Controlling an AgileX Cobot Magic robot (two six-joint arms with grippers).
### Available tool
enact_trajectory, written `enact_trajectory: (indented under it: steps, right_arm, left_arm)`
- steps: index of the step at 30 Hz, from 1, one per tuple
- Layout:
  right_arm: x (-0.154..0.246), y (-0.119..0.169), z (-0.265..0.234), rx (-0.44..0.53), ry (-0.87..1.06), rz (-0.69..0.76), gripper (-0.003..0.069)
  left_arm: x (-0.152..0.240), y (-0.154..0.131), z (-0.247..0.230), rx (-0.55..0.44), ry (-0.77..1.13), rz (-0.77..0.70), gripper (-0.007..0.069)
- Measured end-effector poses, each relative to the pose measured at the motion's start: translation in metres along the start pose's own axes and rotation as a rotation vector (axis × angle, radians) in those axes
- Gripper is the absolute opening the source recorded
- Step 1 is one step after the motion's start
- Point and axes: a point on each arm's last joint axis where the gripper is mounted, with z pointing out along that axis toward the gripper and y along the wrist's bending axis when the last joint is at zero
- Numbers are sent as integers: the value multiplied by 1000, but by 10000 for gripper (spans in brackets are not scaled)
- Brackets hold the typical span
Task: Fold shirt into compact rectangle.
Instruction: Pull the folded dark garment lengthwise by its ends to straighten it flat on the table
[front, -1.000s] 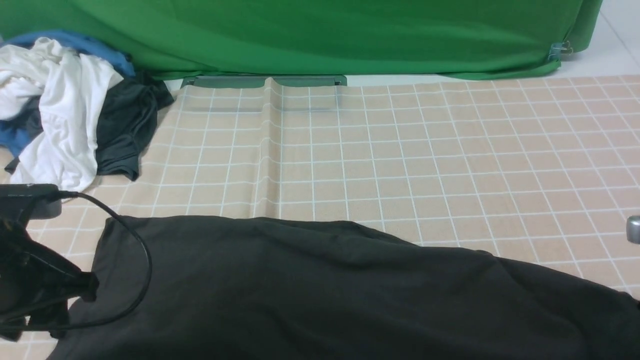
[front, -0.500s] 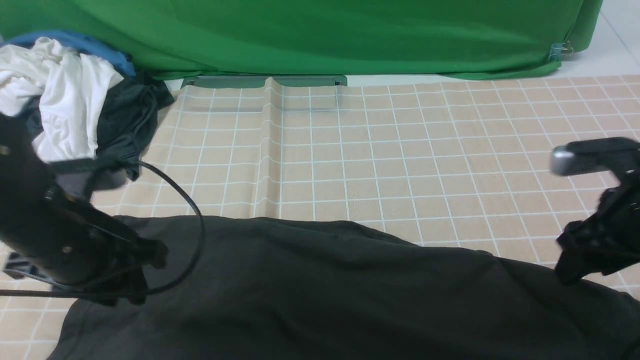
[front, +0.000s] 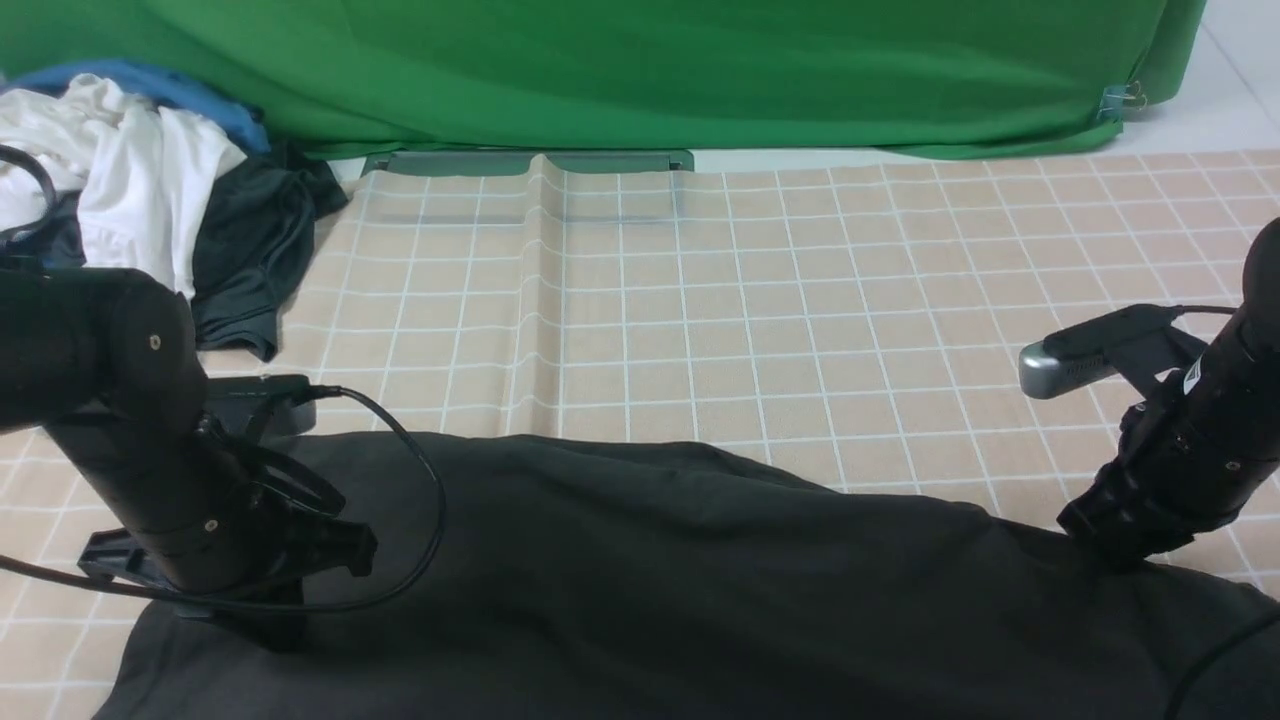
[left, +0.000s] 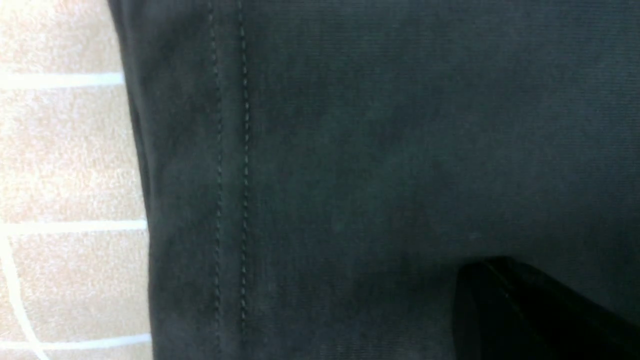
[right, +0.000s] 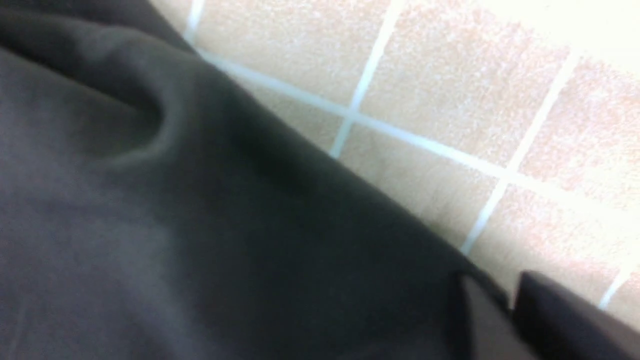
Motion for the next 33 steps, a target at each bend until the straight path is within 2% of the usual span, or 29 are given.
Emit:
enact_trajectory:
  steps: [3,19,24,26,29,32,33]
  right_arm:
    - [-1,-1,-1,8,1,-6,41]
    - [-10,-12,-23,104,67,19,39]
    - [-12,-16,-23,131,34,78,39]
    - [-14,-22,-24,175,-1,132,42]
    - [-15,-25,-24,193,-18,148,65]
    - [-15,-27,-25,203,-22,151,139]
    - [-16,-27,-25,206,-24,152,204]
  left_arm:
    - [0,0,0,0,-1,0,17]
    - [0,0,0,0,2,4,19]
    - [0,0,0,0,2,4,19]
    - [0,0,0,0,1,4,19]
    - [-1,0,0,0,-9,4,19]
    - [-2,0,0,0,-16,5,19]
    - [-4,-1,-3,1,-26,5,19]
